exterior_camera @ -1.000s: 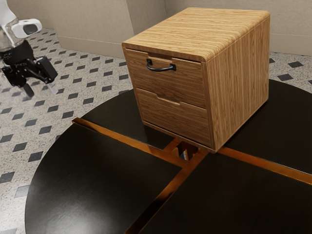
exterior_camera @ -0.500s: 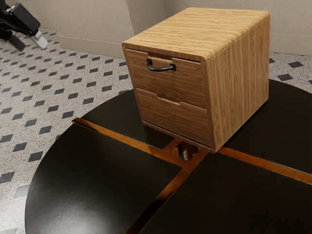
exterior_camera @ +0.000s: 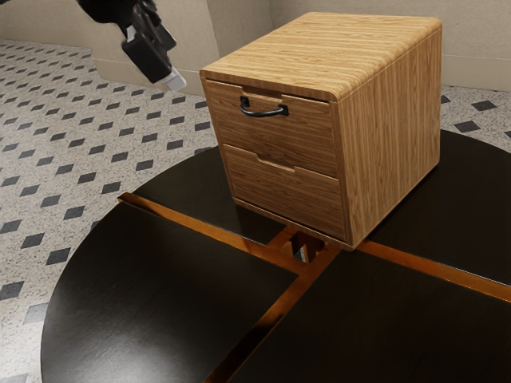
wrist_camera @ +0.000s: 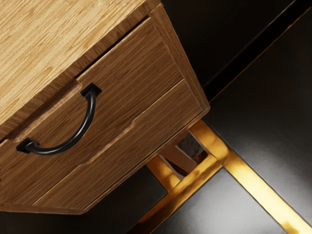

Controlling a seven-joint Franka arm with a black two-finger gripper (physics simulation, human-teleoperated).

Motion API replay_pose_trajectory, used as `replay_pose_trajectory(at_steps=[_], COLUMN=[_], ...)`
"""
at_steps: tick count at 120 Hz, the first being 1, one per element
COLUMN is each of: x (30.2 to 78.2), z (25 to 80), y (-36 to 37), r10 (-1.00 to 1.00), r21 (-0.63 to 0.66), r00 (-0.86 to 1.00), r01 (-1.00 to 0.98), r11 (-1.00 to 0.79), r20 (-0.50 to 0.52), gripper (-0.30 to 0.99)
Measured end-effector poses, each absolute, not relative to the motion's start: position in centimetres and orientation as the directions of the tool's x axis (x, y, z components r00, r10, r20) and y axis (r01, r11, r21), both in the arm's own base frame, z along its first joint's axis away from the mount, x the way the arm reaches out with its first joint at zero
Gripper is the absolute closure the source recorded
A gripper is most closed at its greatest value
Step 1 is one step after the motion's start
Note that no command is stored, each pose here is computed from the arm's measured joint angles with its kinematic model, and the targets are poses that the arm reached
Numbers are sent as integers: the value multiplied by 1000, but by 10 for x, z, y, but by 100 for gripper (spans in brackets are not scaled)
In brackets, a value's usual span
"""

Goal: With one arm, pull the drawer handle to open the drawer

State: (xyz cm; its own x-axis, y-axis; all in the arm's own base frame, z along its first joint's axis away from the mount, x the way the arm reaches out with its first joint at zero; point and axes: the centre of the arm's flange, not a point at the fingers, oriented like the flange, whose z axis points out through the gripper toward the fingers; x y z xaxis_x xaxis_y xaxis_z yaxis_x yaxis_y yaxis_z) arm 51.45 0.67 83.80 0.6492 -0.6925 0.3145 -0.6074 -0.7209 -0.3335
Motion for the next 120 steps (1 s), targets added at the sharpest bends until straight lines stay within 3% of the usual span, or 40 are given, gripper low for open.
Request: replay_pose_trajectory(at_steps=[34,63,86,120], x=[552,575,584,599], z=[818,798,796,764], y=[-33,98,47,43], r10=[-851,-796,-875,-903], r21=[-451,-509,-543,-518], r00=[450,565,459,424], r01=[-721,-630,-700,-758], r11=[-525,-586,-464,-397], r20=[271,218,157,72], gripper=[2,2,2,2])
